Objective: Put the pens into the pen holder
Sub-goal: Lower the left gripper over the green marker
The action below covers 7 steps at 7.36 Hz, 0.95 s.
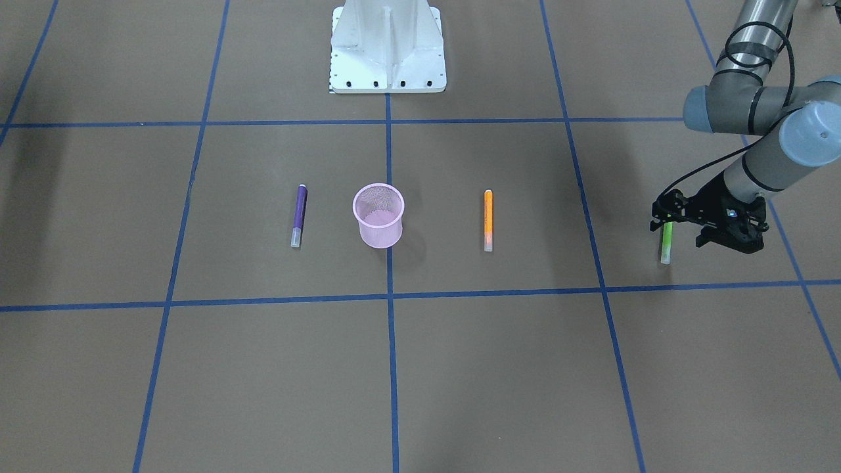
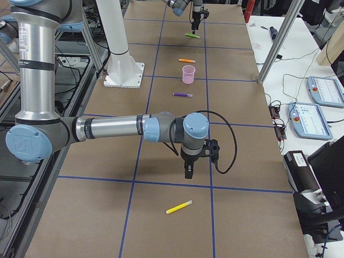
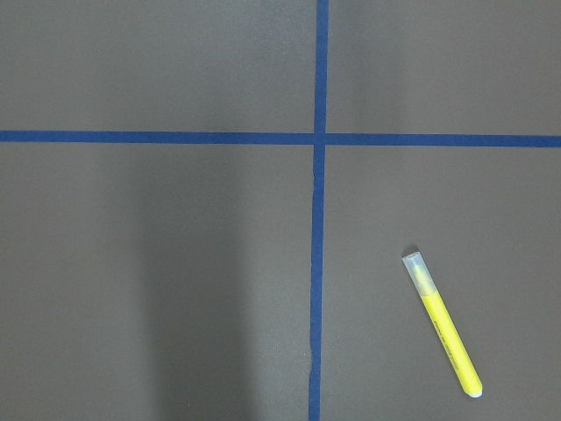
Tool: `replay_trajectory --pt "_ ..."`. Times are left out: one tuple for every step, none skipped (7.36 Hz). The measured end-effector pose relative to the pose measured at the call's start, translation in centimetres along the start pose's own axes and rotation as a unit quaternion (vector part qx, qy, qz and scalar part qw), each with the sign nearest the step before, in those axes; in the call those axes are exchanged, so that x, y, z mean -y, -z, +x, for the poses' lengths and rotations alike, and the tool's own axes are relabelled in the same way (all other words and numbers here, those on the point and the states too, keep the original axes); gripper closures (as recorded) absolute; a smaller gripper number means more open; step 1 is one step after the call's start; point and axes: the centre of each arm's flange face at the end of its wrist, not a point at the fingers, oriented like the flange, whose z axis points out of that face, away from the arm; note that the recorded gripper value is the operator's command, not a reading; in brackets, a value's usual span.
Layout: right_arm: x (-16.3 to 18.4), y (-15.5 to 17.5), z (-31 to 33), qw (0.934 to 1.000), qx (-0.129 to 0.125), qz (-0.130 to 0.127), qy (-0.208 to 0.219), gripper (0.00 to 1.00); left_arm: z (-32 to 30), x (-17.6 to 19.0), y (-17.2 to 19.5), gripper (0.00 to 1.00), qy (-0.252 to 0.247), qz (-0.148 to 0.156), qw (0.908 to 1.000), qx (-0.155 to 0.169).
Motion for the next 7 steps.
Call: replay_trajectory --pt "0.0 0.0 0.0 1.0 0.0 0.0 0.0 0.0 -0.1 0.1 -0.6 0.01 0.0 -0.003 1.0 0.005" --pt "0.0 0.0 0.0 1.0 0.0 -0.001 0.001 0.0 -0.1 0.1 -1.2 0.03 0.0 -0.006 1.0 0.006" --pt "0.0 -0.1 0.0 1.0 0.0 -0.001 0.001 0.0 0.1 0.0 -1.5 0.09 -0.002 -0.008 0.9999 0.006" --pt "0.0 -0.1 0.0 1.0 0.0 -0.001 0.001 0.0 0.3 0.0 -1.8 0.17 -0.003 -0.011 0.9999 0.005" --pt "0.0 -0.1 0.0 1.0 0.0 -0.001 0.001 0.0 0.4 -0.1 -2.1 0.22 -0.004 -0.013 0.9999 0.005" --pt "0.0 -0.1 -0.1 1.0 0.0 0.0 0.002 0.0 0.4 -0.2 -2.2 0.27 -0.004 -0.015 0.9999 0.006" --pt "0.0 -0.1 -0.1 1.0 0.0 -0.001 0.002 0.0 0.4 -0.2 -2.3 0.29 -0.003 -0.016 0.9998 0.006"
